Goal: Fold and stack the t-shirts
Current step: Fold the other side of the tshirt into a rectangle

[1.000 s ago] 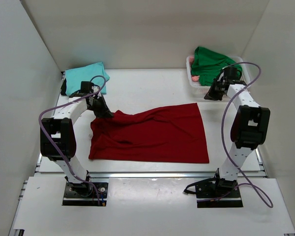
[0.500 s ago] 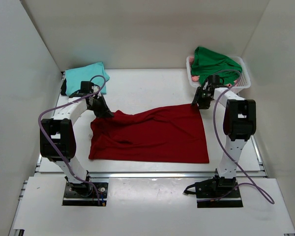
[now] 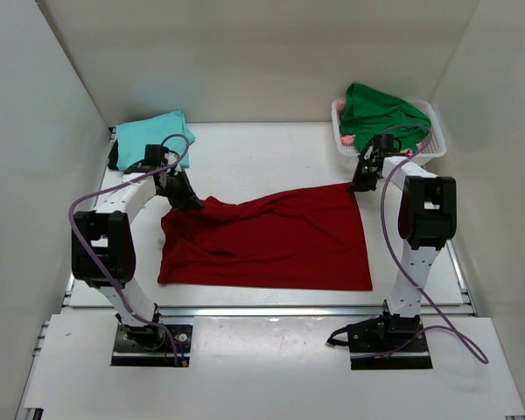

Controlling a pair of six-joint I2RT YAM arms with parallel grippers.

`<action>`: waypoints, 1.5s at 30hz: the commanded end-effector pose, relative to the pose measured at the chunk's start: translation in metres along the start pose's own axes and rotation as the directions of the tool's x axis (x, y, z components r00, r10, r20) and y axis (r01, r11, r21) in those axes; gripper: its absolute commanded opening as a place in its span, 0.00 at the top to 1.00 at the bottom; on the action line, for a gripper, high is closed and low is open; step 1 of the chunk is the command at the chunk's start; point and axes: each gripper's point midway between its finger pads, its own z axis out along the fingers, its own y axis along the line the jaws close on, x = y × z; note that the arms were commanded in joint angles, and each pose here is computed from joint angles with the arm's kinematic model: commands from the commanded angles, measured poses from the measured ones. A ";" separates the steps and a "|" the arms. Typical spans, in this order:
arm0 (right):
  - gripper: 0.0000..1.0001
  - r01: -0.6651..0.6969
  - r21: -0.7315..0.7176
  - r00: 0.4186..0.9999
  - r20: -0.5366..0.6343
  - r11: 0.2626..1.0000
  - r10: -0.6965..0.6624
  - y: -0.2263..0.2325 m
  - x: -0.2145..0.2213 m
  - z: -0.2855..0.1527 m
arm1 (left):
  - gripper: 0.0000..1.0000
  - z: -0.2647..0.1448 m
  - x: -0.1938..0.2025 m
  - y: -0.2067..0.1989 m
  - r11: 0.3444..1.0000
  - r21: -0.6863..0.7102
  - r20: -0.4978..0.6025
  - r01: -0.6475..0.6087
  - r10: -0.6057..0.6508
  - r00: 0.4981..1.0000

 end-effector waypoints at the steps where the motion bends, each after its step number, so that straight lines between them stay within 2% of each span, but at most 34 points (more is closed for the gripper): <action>1: 1.00 0.007 -0.004 0.996 0.092 1.000 -0.007 -0.004 -0.032 -0.017 | 1.00 -0.012 -0.003 -0.019 0.998 0.051 0.039 -0.032 0.030 0.999; 2: 1.00 0.004 -0.009 0.995 0.097 1.000 -0.003 -0.005 -0.034 -0.018 | 1.00 -0.010 -0.003 -0.018 0.998 0.049 0.037 -0.029 0.027 0.999; 4: 0.85 -0.012 -0.022 0.996 0.088 1.000 0.014 -0.007 -0.032 -0.015 | 1.00 -0.011 -0.003 -0.019 0.998 0.052 0.037 -0.036 0.034 0.999; 7: 0.73 -0.019 -0.023 0.997 0.073 1.000 0.020 -0.009 -0.028 -0.009 | 1.00 -0.011 -0.003 -0.018 0.998 0.049 0.035 -0.031 0.030 0.999; 20: 0.60 0.001 -0.065 0.999 0.046 0.998 0.002 0.008 -0.024 0.008 | 1.00 -0.011 -0.002 -0.013 0.999 0.036 0.032 -0.020 0.019 0.999; 23: 0.67 0.005 -0.091 1.000 0.024 0.996 -0.003 0.012 -0.019 0.009 | 1.00 -0.011 -0.002 -0.012 0.999 0.042 0.031 -0.015 0.014 0.999; 24: 0.83 0.000 -0.086 1.000 0.024 0.996 0.002 0.010 -0.019 0.010 | 1.00 -0.011 -0.003 -0.013 0.999 0.043 0.034 -0.018 0.017 0.999; 26: 1.00 0.005 -0.089 0.999 0.033 0.996 -0.002 0.011 -0.021 0.006 | 1.00 -0.008 0.001 -0.012 0.999 0.040 0.020 -0.013 0.012 1.000; 36: 1.00 0.011 -0.149 0.987 0.163 0.989 0.014 0.007 -0.061 -0.052 | 1.00 -0.025 -0.010 -0.019 0.997 0.067 0.058 -0.035 0.031 0.998; 45: 1.00 -0.014 -0.219 0.980 0.189 0.976 0.056 -0.005 -0.034 -0.089 | 1.00 -0.040 0.014 -0.012 0.996 0.082 0.055 -0.028 0.024 0.998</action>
